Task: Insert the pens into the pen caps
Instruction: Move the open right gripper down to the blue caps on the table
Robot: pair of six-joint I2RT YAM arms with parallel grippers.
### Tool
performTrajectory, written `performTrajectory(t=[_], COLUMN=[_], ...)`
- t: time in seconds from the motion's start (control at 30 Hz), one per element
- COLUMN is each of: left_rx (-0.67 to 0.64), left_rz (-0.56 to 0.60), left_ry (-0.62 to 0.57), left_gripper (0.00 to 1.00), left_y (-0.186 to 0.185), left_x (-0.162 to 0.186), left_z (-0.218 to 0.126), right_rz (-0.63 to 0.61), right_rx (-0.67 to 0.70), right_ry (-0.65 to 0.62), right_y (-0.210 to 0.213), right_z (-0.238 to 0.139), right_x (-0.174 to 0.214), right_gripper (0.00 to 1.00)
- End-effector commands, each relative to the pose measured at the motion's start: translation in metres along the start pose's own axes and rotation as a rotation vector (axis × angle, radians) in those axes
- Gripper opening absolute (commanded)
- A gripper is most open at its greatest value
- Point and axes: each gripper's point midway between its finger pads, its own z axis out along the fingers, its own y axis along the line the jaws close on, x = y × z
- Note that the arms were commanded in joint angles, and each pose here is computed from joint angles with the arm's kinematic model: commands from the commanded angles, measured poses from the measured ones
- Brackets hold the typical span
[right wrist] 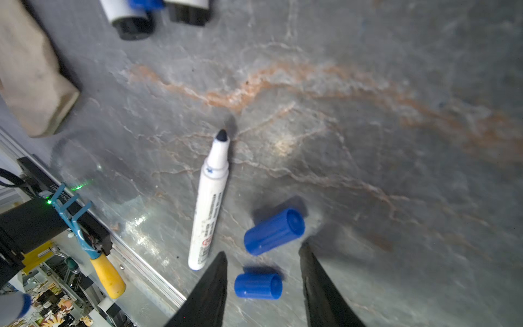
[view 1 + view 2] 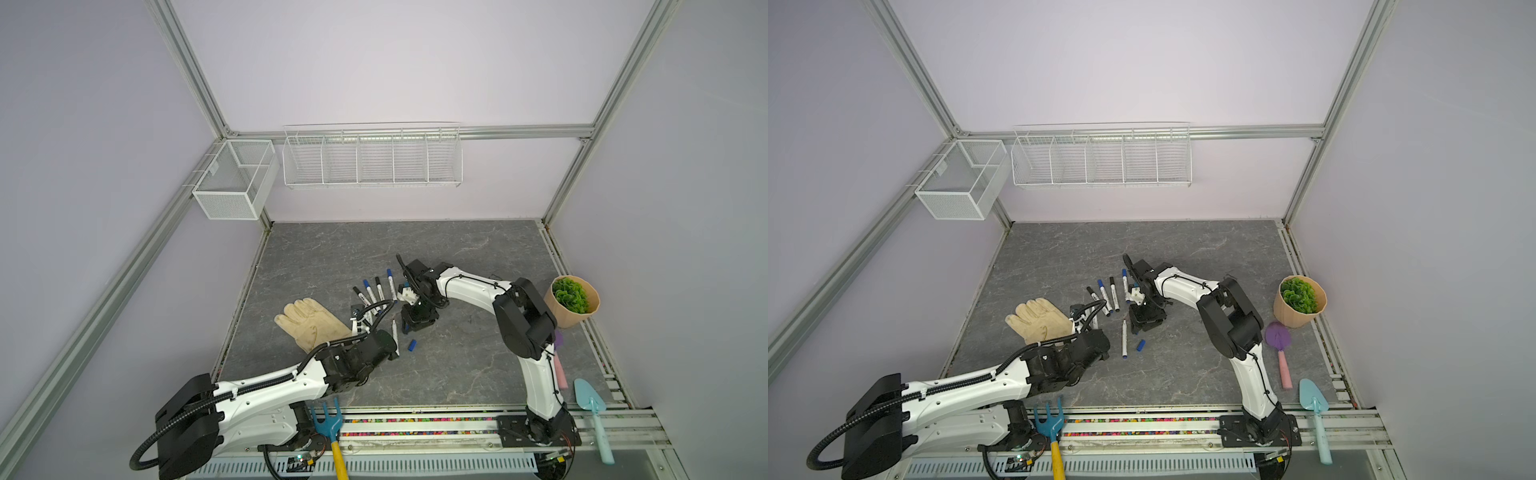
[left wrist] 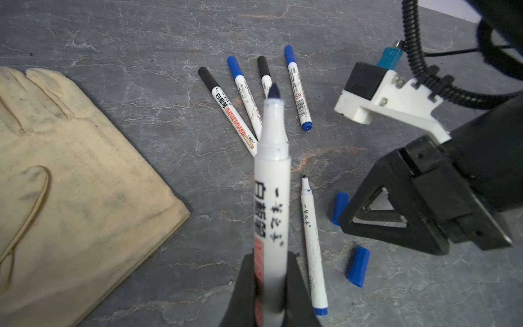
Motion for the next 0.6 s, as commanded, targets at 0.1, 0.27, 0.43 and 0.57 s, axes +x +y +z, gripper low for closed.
performTrajectory(t=[0.1, 0.27, 0.43, 0.57], left_rx=[-0.005, -0.005, -0.001, 0.0], left_rz=[-0.054, -0.055, -0.051, -0.043], left_ry=[-0.034, -0.031, -0.031, -0.028], left_gripper=[0.0, 0.0, 0.0, 0.0], left_y=[0.007, 0.008, 0.006, 0.004], left_x=[-0.01, -0.01, -0.011, -0.01], left_z=[-0.008, -0.009, -0.008, -0.008], right_rz=[-0.004, -0.025, -0.071, -0.106], right_rx=[0.037, 0.148, 0.296, 0.41], right_ry=[0.012, 0.029, 0.048, 0.034], right_y=[0.004, -0.008, -0.023, -0.037], right_z=[0.01, 0.017, 0.026, 0.029], right_x=[-0.004, -0.004, -0.001, -0.004], right_gripper=[0.45, 0.44, 0.41, 0.36])
